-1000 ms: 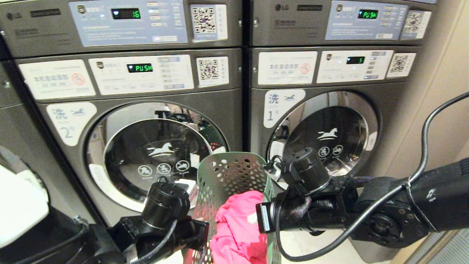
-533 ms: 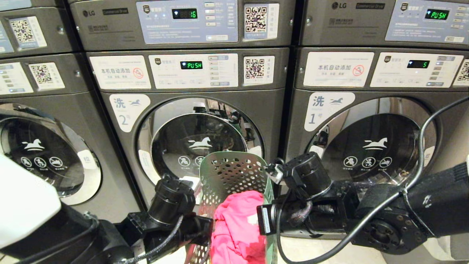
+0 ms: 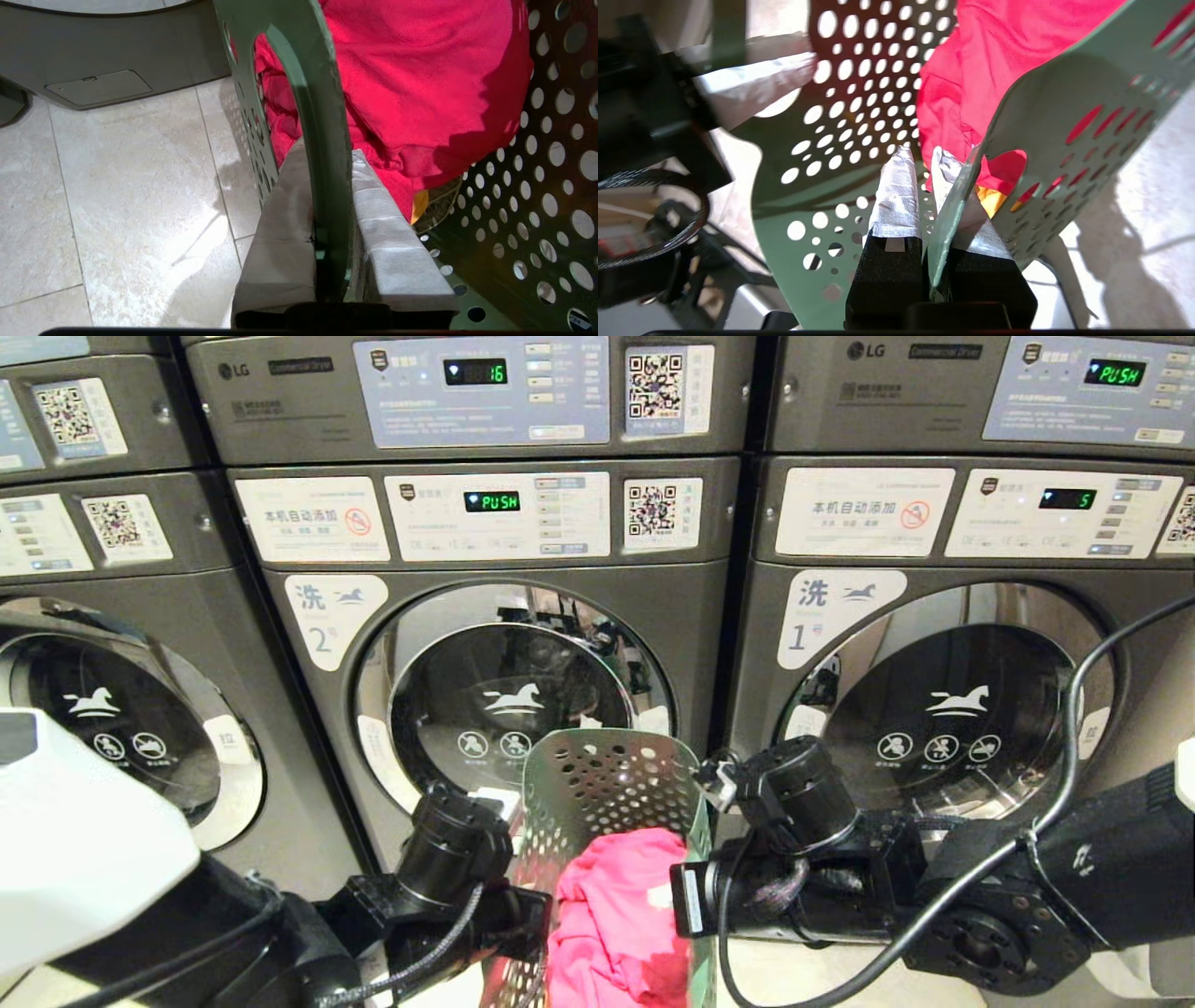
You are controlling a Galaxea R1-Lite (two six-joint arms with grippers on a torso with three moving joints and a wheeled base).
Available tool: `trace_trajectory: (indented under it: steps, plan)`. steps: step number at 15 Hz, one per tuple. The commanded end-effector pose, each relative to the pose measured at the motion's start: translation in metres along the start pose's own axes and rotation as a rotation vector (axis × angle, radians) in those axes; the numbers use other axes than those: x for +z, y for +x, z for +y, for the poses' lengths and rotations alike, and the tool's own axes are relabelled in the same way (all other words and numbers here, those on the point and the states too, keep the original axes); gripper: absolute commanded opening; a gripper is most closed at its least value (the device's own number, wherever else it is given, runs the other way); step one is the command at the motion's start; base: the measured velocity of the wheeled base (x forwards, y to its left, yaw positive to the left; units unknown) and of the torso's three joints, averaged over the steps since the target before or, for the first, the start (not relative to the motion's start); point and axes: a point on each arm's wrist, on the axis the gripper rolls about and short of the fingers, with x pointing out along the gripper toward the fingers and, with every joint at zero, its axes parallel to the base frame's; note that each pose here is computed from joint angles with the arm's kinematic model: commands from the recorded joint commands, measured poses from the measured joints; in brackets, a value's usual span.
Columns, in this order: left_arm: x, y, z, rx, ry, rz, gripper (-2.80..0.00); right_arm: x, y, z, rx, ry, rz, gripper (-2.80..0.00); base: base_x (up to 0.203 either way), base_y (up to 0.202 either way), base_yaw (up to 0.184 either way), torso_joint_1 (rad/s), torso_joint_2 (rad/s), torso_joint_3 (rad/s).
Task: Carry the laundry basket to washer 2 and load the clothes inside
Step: Pick up the clothes basket and put it beside the washing machine
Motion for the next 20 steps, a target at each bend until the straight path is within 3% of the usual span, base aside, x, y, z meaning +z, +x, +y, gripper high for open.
trace_trajectory:
  steps: [1,4,10,17,20]
  plan:
    - [0.002,0.011,-0.006,-0.007,0.006,0.002,-2.80,-0.002,-0.001,-0.008,-0.028,0.013,0.002,-2.80,0.000,0.000,0.000,0.000,0.00,0.000]
    - [0.009,0.032,-0.026,-0.042,0.029,-0.012,-2.80,-0.003,-0.006,-0.032,-0.093,0.018,0.005,-2.80,0.000,0.000,0.000,0.000,0.00,0.000]
    - [0.015,0.078,-0.079,-0.126,0.082,-0.043,-2.80,0.000,-0.026,-0.086,-0.247,0.131,-0.027,-2.80,0.000,0.000,0.000,0.000,0.00,0.000]
    - [-0.002,0.098,-0.121,-0.199,0.147,-0.032,-2.80,-0.019,-0.047,-0.115,-0.333,0.214,-0.001,-2.80,0.000,0.000,0.000,0.000,0.00,0.000]
    - [-0.003,0.103,-0.137,-0.228,0.159,-0.046,-2.80,-0.023,-0.053,-0.126,-0.351,0.235,-0.039,-2.80,0.000,0.000,0.000,0.000,0.00,0.000]
